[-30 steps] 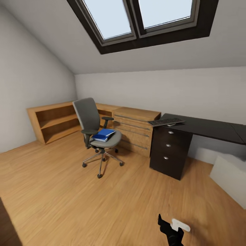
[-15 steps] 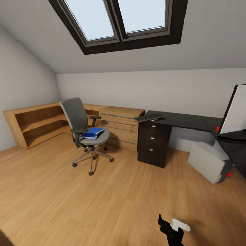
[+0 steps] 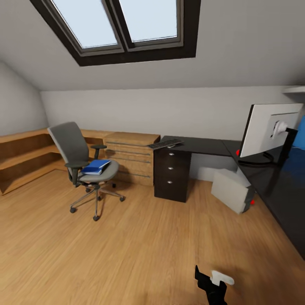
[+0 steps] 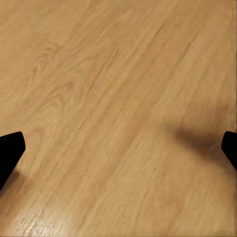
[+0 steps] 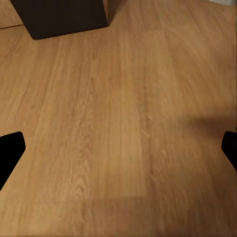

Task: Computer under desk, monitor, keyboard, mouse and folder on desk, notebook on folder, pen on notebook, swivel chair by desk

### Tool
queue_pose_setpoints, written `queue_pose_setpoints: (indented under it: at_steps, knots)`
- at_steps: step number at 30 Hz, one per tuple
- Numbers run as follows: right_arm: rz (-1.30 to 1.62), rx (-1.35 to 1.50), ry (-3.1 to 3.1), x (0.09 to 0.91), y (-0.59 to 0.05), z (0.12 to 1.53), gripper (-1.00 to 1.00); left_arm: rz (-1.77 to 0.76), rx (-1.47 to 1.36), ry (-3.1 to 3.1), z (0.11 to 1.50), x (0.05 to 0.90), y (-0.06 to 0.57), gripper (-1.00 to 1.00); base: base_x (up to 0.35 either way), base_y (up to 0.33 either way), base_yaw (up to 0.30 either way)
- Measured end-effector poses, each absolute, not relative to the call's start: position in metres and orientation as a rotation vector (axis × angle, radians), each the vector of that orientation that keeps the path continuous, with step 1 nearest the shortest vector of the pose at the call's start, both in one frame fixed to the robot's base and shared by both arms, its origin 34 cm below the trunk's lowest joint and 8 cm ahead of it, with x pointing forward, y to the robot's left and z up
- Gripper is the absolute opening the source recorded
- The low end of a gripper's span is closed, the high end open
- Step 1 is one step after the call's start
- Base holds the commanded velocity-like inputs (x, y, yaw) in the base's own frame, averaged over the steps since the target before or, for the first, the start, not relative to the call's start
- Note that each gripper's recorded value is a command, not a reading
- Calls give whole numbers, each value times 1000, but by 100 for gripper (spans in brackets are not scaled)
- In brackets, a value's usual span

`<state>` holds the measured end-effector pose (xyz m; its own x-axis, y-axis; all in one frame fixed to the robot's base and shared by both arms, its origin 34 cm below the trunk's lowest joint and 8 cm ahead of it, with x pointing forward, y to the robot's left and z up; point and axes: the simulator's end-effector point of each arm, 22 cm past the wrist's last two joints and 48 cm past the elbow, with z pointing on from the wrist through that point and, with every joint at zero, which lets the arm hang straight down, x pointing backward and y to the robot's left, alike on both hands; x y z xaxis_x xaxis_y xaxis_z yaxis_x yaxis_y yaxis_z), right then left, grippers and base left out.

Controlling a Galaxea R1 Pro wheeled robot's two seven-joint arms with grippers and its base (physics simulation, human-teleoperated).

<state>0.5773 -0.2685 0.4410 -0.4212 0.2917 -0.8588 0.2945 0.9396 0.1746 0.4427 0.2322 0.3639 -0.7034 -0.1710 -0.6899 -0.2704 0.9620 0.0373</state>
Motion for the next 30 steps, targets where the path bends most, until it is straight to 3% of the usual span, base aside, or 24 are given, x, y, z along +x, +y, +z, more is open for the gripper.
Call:
queue_pose_setpoints:
  at_steps: [13,30]
  knots:
    - [-3,417,2033,582,-268,465,100,177,-391,2373,386,443,238,100,-42,0,-300]
    - [-3,417,2034,588,-268,500,100,173,-394,2375,420,448,236,100,-314,-25,-299]
